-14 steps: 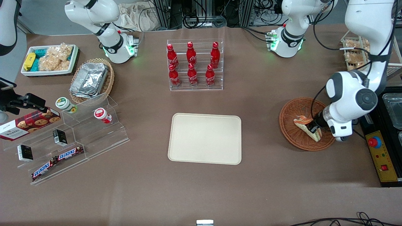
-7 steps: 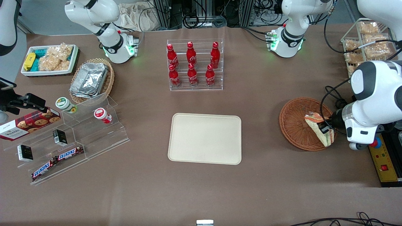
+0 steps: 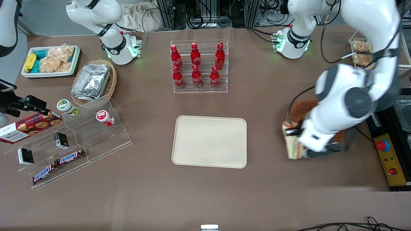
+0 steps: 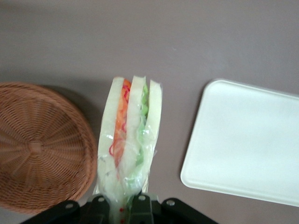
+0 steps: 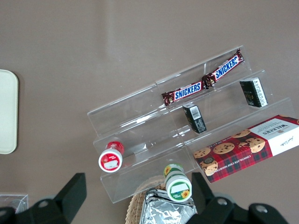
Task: Place sandwich from basket to tray
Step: 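Carry the sandwich toward the cream tray and lower it onto it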
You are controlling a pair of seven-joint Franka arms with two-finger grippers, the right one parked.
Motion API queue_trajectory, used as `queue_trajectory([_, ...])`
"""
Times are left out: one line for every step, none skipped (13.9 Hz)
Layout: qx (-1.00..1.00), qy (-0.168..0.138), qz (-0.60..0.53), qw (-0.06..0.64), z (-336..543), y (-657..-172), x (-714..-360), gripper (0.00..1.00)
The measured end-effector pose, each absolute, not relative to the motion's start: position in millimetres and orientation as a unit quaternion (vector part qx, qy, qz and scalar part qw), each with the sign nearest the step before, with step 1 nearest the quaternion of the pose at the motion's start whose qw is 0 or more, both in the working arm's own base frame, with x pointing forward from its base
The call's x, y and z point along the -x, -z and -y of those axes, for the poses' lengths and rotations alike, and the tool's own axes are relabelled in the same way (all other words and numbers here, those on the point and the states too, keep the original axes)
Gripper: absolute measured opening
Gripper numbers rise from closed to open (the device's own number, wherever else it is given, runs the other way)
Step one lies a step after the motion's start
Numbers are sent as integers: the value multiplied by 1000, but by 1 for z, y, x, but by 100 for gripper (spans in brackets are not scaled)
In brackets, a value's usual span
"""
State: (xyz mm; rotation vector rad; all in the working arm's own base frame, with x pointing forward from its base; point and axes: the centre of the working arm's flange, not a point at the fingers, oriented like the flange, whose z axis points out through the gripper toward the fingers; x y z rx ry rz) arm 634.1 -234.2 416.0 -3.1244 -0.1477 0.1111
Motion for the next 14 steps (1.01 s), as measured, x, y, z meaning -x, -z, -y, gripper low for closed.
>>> queue_trajectory([998, -42, 31, 19, 263, -396, -629, 15])
queue_trajectory([998, -48, 23, 27, 285, -376, -625, 15])
queue_trajectory([998, -50, 16, 26, 303, -361, -624, 15])
queue_trajectory([999, -50, 9, 21, 316, -349, -625, 15])
queue_trajectory([999, -46, 5, 13, 325, -338, -628, 15])
queue_trajectory([999, -40, 4, 3, 331, -326, -632, 15])
queue_trajectory([999, -34, 1, -9, 338, -313, -634, 15])
queue_trajectory([999, -30, -3, -19, 346, -299, -634, 15])
queue_trajectory([999, -27, -7, -27, 355, -285, -633, 15])
queue_trajectory([999, -25, -10, -34, 362, -272, -632, 15])
queue_trajectory([999, -24, -12, -39, 368, -261, -631, 15])
queue_trajectory([999, -26, -14, -40, 371, -253, -630, 15])
queue_trajectory([999, -29, -14, -40, 373, -248, -629, 15])
queue_trajectory([999, -31, -14, -40, 374, -245, -629, 15])
